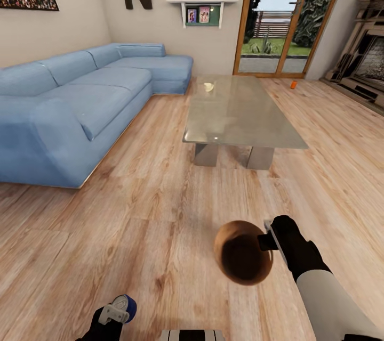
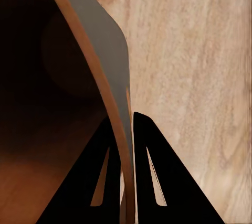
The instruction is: Put the three can of soda from the living room inside the tash can in the kitchen.
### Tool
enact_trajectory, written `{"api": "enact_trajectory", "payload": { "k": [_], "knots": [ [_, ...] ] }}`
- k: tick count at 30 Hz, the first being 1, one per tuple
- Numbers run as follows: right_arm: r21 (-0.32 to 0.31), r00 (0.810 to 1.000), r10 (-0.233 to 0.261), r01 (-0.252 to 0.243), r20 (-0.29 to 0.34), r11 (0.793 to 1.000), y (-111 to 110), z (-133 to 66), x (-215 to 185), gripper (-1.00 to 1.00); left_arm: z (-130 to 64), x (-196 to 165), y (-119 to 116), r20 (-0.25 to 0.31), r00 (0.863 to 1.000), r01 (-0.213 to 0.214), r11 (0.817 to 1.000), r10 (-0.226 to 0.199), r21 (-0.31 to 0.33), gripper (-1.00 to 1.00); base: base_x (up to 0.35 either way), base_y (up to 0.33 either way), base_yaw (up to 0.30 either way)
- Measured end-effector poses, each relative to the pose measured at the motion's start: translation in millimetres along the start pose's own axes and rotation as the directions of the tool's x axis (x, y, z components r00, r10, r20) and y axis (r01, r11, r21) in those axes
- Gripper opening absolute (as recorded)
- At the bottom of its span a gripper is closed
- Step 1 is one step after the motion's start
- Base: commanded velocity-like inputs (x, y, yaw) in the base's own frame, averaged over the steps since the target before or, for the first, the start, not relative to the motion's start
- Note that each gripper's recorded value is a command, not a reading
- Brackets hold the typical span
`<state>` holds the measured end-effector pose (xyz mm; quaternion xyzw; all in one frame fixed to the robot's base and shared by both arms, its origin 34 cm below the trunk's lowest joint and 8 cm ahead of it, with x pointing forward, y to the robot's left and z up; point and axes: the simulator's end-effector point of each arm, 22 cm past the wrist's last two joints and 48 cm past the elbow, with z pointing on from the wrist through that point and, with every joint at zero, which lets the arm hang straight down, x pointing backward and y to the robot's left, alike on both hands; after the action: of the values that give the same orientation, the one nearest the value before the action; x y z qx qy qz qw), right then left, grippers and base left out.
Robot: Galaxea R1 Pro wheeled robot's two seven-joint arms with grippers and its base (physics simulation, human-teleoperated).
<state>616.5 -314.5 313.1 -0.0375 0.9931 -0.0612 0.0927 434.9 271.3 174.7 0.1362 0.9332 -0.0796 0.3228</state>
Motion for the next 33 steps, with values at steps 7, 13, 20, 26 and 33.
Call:
{"api": "enact_trajectory", "payload": {
  "k": [7, 13, 20, 26, 33],
  "knots": [
    [0.037, 1.0, -0.03, 0.03, -0.003, 0.999, -7.3, -6.0, 3.3, -1.0, -1.6, -12.7, 3.4, 0.041, 0.999, 0.009, 1.0, -0.008, -0.024, -1.0, 0.0, 0.0, 0.0],
    [0.115, 0.963, -0.268, 0.263, 0.032, 0.958, 21.6, -25.4, -15.0, -1.0, -2.9, -45.9, 7.2, 0.119, 0.993, -0.005, 0.999, 0.009, -0.035, -1.0, 0.0, 0.0, 0.0],
    [-0.135, 0.986, -0.14, 0.151, 0.09, 0.979, 77.2, -41.7, -17.9, -1.0, -7.3, -60.8, 9.5, 0.148, 0.989, -0.011, 0.999, 0.017, -0.042, -1.0, 0.0, 0.0, 0.0],
    [-0.094, 0.983, -0.161, 0.169, 0.086, 0.981, 66.0, -52.6, -23.7, -1.0, -15.6, -71.9, 9.8, 0.148, 0.989, -0.011, 0.999, 0.017, -0.042, -1.0, 0.0, 0.0, 0.0],
    [-0.034, 0.978, -0.191, 0.195, 0.085, 0.98, 50.8, -66.3, -32.4, -1.0, -25.7, -84.6, 10.9, 0.147, 0.989, -0.011, 0.999, 0.017, -0.043, -1.0, 0.0, 0.0, 0.0]
  ]
}}
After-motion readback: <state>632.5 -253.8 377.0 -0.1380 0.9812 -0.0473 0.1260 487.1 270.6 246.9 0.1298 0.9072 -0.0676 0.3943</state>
